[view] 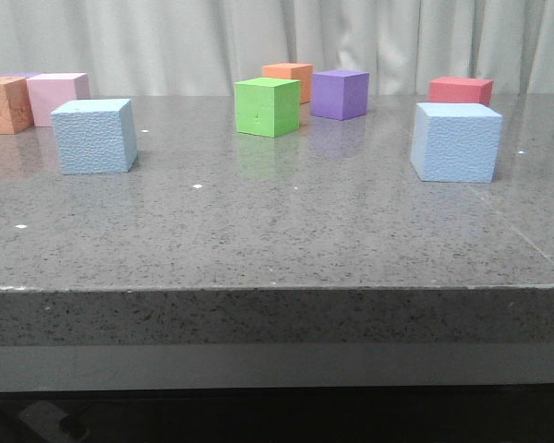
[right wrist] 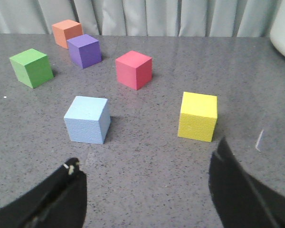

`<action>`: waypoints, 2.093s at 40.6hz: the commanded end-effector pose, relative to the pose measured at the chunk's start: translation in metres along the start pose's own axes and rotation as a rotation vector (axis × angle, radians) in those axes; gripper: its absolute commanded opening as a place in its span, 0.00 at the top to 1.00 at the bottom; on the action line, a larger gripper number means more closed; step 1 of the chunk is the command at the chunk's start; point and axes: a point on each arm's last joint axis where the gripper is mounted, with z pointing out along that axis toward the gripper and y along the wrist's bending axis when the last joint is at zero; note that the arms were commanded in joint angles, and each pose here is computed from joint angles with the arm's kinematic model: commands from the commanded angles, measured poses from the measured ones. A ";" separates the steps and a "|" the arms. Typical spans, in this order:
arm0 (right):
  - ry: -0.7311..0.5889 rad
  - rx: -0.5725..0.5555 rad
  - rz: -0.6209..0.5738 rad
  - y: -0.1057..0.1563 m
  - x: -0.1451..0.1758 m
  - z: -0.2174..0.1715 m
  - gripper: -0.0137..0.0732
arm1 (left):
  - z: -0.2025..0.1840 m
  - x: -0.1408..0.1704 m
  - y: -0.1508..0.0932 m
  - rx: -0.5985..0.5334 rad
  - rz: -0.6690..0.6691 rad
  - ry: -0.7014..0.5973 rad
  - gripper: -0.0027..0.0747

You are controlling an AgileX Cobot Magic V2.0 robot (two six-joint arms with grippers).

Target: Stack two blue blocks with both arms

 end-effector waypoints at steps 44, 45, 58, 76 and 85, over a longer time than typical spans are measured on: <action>0.535 -0.140 -0.144 0.066 -0.083 0.154 0.24 | 0.001 -0.014 0.000 0.011 0.003 -0.085 0.33; 0.529 -0.123 -0.151 0.067 -0.085 0.156 0.24 | 0.001 -0.014 0.000 0.011 0.003 -0.085 0.33; 0.435 -0.143 -0.154 0.080 -0.088 0.186 0.24 | 0.001 -0.014 0.000 0.011 0.003 -0.085 0.33; 0.567 -0.084 -0.040 0.094 -0.061 0.247 0.15 | 0.001 -0.014 0.000 0.011 0.003 -0.085 0.33; 0.585 -0.021 0.034 0.098 -0.057 0.274 0.15 | 0.001 -0.014 0.000 0.011 0.003 -0.085 0.33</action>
